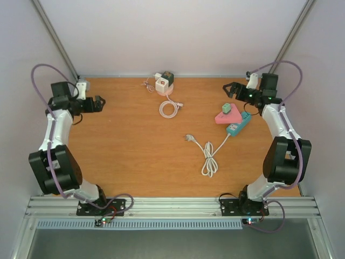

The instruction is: Pull the plug off the socket

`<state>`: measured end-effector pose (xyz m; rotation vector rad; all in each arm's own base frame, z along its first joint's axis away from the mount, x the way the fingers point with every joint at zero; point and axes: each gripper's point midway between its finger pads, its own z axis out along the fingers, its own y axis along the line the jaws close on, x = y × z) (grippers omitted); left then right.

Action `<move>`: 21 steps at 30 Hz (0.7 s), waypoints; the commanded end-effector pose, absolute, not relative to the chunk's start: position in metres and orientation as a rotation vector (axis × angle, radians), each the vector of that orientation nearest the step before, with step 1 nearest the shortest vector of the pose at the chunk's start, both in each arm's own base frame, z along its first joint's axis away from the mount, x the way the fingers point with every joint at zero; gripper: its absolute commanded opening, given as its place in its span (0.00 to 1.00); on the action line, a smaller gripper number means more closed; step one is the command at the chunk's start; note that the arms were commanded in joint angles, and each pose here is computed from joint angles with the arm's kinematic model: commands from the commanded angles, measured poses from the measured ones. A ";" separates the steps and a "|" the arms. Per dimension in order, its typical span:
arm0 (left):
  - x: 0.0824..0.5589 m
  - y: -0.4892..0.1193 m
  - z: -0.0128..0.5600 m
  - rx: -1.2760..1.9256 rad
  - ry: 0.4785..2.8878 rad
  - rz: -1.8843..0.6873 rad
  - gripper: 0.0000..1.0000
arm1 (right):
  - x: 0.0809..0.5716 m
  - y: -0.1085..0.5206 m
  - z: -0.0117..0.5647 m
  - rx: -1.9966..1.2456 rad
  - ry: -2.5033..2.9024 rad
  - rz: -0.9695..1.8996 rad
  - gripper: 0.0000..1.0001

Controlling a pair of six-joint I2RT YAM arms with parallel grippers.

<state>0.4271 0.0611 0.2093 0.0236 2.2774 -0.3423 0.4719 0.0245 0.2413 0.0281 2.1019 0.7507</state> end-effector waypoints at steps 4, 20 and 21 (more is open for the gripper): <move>0.401 0.034 0.214 0.065 2.149 -0.288 1.00 | 0.458 0.078 0.232 -0.044 2.122 0.755 0.99; 0.376 0.011 0.230 0.136 2.014 -0.263 1.00 | 0.478 0.206 0.196 -0.332 2.237 0.698 0.98; 0.376 0.011 0.230 0.141 2.009 -0.266 1.00 | 0.481 0.214 0.193 -0.356 2.240 0.680 0.98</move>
